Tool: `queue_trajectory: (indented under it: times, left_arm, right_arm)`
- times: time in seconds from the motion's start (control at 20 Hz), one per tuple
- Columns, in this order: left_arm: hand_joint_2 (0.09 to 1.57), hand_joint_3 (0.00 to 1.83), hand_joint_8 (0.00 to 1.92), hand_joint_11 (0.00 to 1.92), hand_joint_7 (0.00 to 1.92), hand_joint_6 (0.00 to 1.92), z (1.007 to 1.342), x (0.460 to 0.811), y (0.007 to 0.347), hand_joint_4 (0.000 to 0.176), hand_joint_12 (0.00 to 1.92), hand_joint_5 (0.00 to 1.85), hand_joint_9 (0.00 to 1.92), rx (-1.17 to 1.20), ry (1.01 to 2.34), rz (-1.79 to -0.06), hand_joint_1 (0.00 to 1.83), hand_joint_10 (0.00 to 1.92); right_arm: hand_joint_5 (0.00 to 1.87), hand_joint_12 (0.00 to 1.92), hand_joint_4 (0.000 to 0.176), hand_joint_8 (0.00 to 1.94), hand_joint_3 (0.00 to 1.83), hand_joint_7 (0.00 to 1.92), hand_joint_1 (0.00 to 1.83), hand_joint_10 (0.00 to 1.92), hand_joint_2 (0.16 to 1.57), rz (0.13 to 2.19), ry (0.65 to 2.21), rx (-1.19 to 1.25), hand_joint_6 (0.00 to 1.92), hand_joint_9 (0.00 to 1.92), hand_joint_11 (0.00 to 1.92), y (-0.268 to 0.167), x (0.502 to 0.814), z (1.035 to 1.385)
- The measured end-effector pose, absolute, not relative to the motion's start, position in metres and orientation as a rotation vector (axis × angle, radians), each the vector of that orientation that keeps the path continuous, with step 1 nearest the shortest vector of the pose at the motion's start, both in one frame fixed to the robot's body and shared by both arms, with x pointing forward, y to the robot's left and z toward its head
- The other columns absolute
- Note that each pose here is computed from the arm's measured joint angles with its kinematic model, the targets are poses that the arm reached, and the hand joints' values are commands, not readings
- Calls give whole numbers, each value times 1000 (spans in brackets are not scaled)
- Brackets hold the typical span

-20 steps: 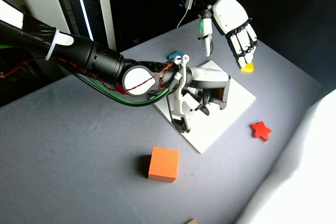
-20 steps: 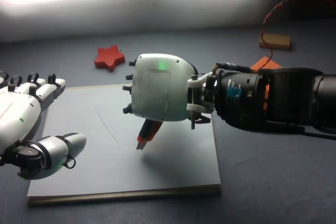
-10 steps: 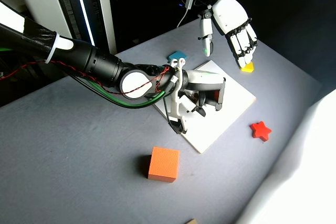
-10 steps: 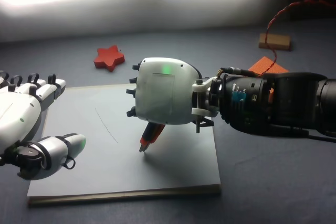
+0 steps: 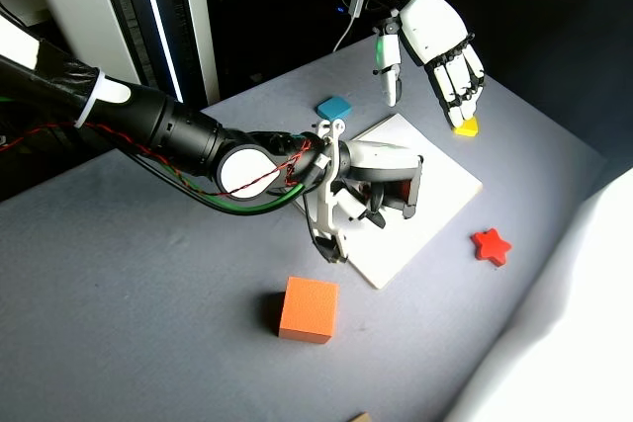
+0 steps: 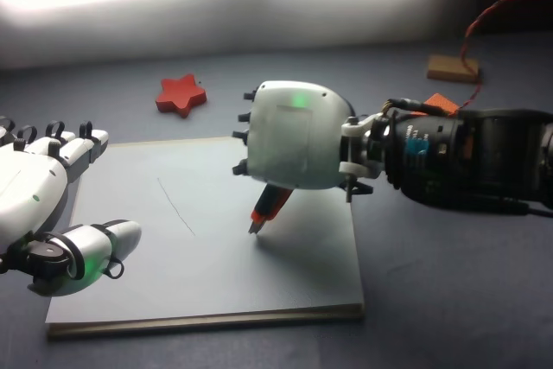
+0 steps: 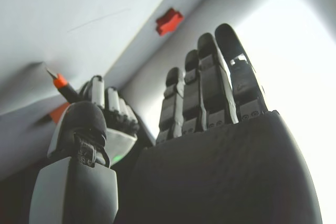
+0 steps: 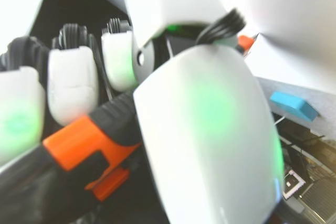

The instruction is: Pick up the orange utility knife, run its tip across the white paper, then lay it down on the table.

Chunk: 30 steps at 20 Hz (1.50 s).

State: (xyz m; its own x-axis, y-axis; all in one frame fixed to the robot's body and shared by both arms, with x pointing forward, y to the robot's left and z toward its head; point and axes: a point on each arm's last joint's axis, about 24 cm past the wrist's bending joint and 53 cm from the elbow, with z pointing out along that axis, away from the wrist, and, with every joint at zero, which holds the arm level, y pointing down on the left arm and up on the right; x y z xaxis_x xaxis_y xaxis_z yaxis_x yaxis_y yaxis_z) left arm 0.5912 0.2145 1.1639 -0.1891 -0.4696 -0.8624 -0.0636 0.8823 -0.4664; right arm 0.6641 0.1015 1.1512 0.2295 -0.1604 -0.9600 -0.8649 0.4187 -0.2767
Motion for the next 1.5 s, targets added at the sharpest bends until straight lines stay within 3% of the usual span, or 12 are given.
queue_trajectory:
  times: [0.4,0.55,0.75,1.2,1.5]
  left_arm:
    - [1284,0,2,0,173,3,1165,591,215,64,966,110,269,-410,1733,-381,185,4]
    - [1287,1,1,0,172,2,1165,592,215,62,922,112,260,-410,1732,-381,181,1]
    - [1291,1,3,0,172,3,1166,592,216,64,905,98,257,-413,1728,-377,189,3]
    - [1290,1,0,0,162,0,1165,592,217,64,915,89,262,-415,1729,-376,185,0]
    - [1287,0,5,0,179,5,1166,592,216,63,983,107,277,-412,1728,-376,211,4]
  right_arm:
    - [1234,1921,176,1941,2,1460,1487,1921,1263,648,1256,-1037,1921,1602,1641,97,666,1156]
    - [1240,1921,176,1941,5,1459,1474,1921,1271,723,1304,-859,1921,1598,1638,85,678,1176]
    - [1226,1921,176,1941,0,1454,1483,1921,1255,741,1311,-809,1921,1591,1629,60,676,1195]
    - [1216,1921,176,1941,1,1449,1480,1921,1264,859,1607,-493,1921,1597,1629,-7,652,1182]
    - [1239,1921,176,1941,0,1442,1486,1921,1246,792,1804,-425,1921,1571,1609,-48,652,1143]
